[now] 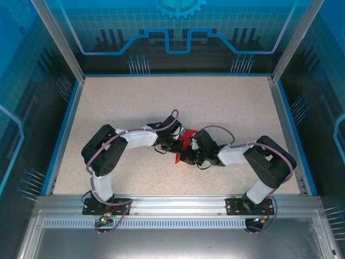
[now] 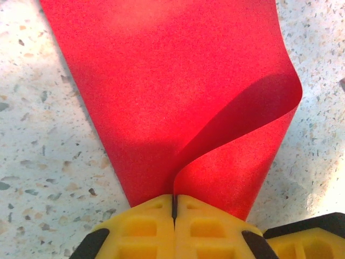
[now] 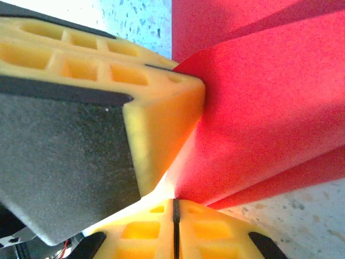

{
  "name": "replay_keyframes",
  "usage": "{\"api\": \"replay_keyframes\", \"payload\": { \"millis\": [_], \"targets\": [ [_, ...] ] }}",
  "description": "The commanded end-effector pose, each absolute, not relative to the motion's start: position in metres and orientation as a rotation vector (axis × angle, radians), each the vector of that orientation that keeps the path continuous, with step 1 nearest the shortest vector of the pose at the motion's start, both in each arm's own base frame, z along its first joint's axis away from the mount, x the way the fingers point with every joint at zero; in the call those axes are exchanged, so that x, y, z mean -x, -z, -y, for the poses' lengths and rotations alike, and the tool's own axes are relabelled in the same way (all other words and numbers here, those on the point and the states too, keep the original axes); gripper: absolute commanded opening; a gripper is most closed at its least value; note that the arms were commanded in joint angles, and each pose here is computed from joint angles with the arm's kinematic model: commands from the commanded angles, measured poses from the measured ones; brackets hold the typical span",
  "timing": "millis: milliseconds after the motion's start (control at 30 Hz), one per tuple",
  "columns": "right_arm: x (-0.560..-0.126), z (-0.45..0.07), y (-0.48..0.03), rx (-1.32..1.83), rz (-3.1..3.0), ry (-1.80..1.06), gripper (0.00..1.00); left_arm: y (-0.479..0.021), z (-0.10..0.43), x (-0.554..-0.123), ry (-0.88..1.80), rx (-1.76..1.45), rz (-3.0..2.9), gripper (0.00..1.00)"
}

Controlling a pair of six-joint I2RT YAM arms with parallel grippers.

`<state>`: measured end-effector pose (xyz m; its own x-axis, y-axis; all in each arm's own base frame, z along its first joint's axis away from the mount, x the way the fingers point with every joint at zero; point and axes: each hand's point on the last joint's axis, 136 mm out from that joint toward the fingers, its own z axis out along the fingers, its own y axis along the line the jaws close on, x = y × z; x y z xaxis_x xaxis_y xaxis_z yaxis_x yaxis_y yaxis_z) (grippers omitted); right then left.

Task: Fold a paper plane with a square sheet of paper (pick it up from the middle)
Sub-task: Third fold the triangle at the center of the table.

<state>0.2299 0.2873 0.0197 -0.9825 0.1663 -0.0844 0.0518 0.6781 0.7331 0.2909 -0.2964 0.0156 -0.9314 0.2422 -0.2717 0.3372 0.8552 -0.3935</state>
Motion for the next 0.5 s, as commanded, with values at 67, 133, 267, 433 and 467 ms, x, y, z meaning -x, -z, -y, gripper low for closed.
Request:
{"api": "replay_keyframes", "payload": {
  "millis": [67, 133, 267, 433, 467],
  "targets": [
    [-0.229, -0.291, -0.019, -0.136, -2.692, -1.211, 0.09, 0.004, 0.290, -0.275, 0.637, -0.458, -2.902, 0.00],
    [-0.230, -0.291, -0.027, -0.123, -2.650, -1.231, 0.08, 0.005, 0.289, -0.274, 0.638, -0.458, -2.904, 0.00],
    [-0.226, -0.295, -0.042, -0.078, -2.585, -1.251, 0.08, 0.007, 0.289, -0.274, 0.645, -0.451, -2.908, 0.00],
    [-0.222, -0.293, -0.044, -0.085, -2.539, -1.243, 0.09, 0.007, 0.291, -0.275, 0.685, -0.456, -2.907, 0.00],
    [-0.221, -0.292, -0.043, -0.089, -2.544, -1.236, 0.09, 0.007, 0.290, -0.275, 0.691, -0.451, -2.908, 0.00]
  ]
}}
